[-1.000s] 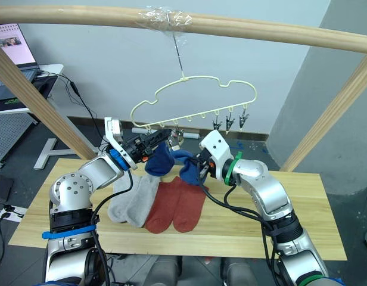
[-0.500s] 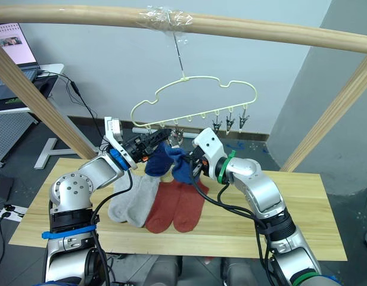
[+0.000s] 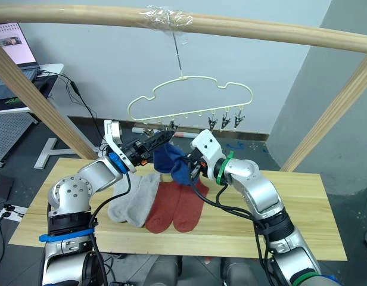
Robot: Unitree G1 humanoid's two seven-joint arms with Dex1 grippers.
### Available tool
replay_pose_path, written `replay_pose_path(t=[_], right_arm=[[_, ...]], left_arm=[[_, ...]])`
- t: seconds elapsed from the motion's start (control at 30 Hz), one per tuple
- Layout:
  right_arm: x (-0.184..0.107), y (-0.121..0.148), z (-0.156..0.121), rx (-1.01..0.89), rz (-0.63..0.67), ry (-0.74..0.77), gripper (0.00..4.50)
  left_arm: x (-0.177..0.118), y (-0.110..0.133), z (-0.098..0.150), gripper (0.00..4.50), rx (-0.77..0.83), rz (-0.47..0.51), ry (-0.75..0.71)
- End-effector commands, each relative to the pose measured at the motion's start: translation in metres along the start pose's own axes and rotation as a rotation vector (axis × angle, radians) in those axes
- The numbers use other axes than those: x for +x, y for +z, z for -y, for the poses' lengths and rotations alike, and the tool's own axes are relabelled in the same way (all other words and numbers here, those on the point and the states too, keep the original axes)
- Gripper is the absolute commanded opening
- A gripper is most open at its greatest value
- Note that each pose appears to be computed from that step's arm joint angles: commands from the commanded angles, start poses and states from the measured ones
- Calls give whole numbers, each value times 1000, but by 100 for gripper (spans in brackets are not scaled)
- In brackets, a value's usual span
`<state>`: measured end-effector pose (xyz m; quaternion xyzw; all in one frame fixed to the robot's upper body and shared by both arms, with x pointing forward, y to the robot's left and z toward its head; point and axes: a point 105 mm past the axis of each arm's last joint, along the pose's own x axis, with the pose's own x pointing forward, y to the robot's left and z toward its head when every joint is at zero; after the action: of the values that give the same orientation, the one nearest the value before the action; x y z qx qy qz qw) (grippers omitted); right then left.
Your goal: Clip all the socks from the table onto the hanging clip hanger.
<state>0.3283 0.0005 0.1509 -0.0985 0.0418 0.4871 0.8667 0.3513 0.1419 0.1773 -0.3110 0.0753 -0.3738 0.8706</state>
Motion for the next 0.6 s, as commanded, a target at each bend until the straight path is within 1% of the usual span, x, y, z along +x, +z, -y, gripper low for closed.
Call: replay_pose_path(t=[0.03,0.07,0.17,0.2,0.23,0.27,0.3,0.33,0.37,0.4,0.43,0.5,0.6], right_arm=[[3,10,0,-19,42,-3,0],[4,9,1,-14,44,-7,0],[11,5,1,20,46,-18,0],[12,2,1,34,46,-21,25],[13,1,1,41,46,-23,54],[14,-1,1,53,45,-19,77],[15,-2,0,60,46,-16,111],[14,-6,-1,63,41,-15,146],[14,-8,-3,64,37,-14,185],[12,-13,-3,60,27,-20,216],[6,-18,-3,64,16,-27,256],[-9,-25,3,70,2,-62,327],[-23,-25,6,58,-6,-92,439]], left_arm=[[-10,14,-1,447,73,22,45],[-14,12,-2,447,86,-5,57],[-28,5,6,447,104,-80,30],[-32,3,6,450,123,-114,44],[-34,1,6,450,137,-138,57],[-37,1,5,450,184,-163,87],[-38,1,4,450,217,-177,107],[-41,4,-2,450,359,-180,208],[-44,7,-5,450,466,-178,272],[-45,1,5,450,491,-205,224],[-43,-5,14,450,493,-213,150],[-39,-18,19,450,407,-218,71],[-32,-20,18,450,422,-162,83]])
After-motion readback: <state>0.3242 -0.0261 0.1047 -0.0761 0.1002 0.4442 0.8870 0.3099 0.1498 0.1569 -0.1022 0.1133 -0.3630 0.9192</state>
